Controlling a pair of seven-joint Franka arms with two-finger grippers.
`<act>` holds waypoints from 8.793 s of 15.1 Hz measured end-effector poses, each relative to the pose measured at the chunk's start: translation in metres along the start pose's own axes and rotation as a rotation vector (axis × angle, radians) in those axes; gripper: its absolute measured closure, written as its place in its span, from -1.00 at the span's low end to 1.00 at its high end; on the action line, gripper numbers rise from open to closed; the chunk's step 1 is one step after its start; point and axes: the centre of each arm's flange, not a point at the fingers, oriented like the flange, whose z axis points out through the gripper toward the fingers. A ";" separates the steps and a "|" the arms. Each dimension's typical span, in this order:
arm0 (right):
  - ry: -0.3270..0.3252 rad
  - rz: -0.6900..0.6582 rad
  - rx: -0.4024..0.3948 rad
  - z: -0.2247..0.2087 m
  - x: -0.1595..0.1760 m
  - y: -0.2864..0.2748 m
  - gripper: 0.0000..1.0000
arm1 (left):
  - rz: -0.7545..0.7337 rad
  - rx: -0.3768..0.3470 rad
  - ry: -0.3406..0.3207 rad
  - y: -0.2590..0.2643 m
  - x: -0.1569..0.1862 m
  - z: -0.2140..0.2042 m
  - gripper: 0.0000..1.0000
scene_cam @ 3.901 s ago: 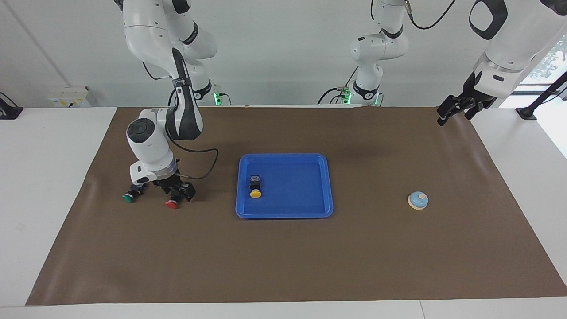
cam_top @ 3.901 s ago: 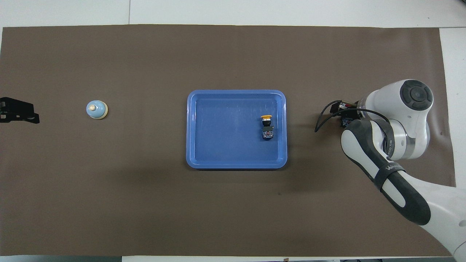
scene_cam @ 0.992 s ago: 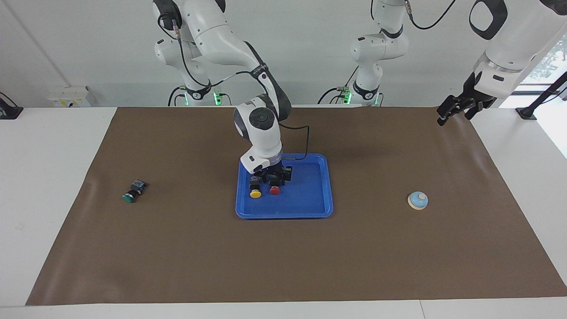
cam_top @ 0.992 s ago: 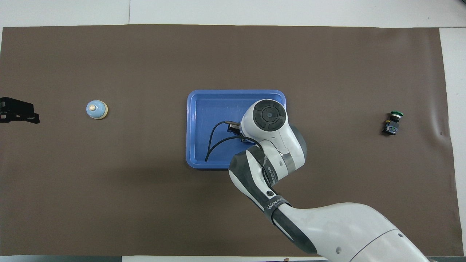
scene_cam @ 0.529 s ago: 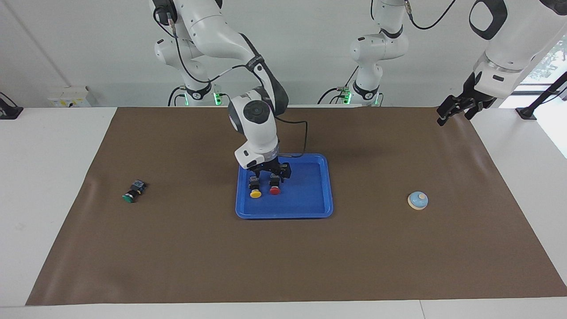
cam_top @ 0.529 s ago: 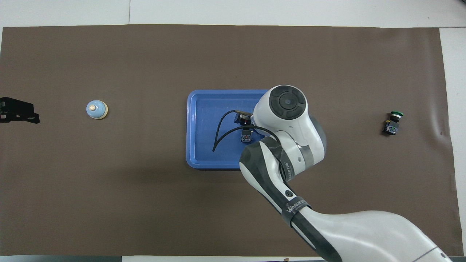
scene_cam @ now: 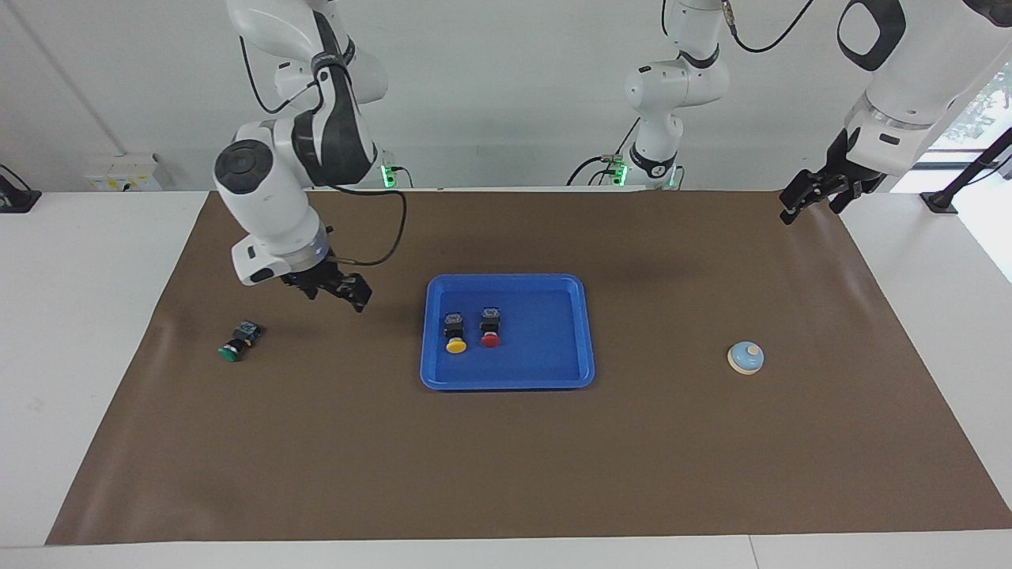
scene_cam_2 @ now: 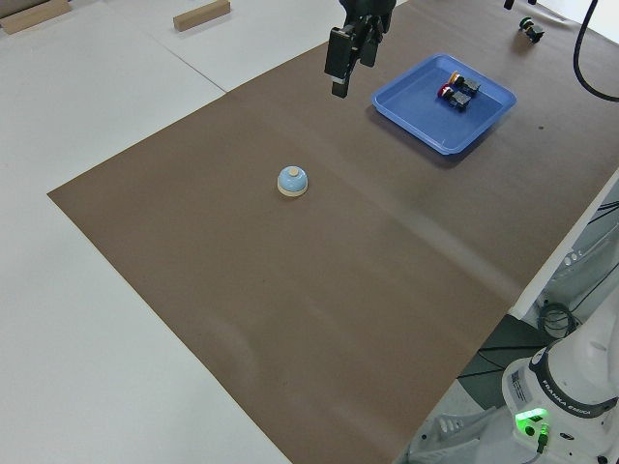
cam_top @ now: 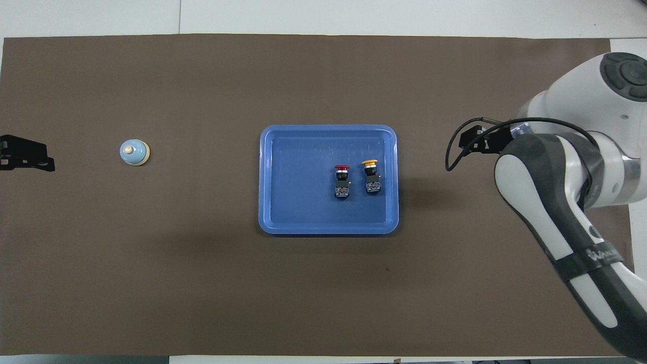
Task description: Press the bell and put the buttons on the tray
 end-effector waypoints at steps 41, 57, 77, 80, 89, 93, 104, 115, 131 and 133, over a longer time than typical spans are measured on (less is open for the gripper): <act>0.035 0.029 -0.055 0.049 0.032 0.061 0.19 | 0.000 0.000 0.000 0.000 0.000 0.000 -1.00; 0.001 -0.132 0.113 0.037 -0.134 -0.286 0.19 | 0.000 0.000 0.000 0.000 0.000 0.000 -1.00; 0.111 -0.346 0.108 0.150 -0.161 -0.323 0.19 | -0.003 0.000 -0.001 -0.001 0.000 0.000 -1.00; 0.105 -0.322 0.107 0.151 -0.161 -0.322 -0.30 | -0.003 0.000 -0.001 -0.001 0.000 0.000 -1.00; 0.057 -0.200 0.066 0.084 -0.153 -0.312 -1.00 | -0.003 0.000 -0.001 -0.001 0.000 0.000 -1.00; 0.052 -0.137 0.058 0.021 -0.134 -0.270 -1.00 | -0.003 0.000 -0.001 -0.001 0.000 0.000 -1.00; 0.033 -0.250 0.032 -0.115 -0.071 -0.074 -1.00 | -0.003 0.000 -0.001 -0.001 0.000 0.000 -1.00; 0.018 -0.341 -0.065 -0.194 -0.078 0.041 -1.00 | -0.003 0.000 -0.001 -0.001 0.000 0.000 -1.00; 0.014 -0.332 -0.064 -0.194 -0.072 0.054 -1.00 | -0.029 -0.017 0.086 -0.017 0.048 0.136 0.98; 0.015 -0.332 -0.063 -0.195 -0.072 0.054 -1.00 | -0.028 -0.023 0.092 -0.015 0.067 0.175 0.98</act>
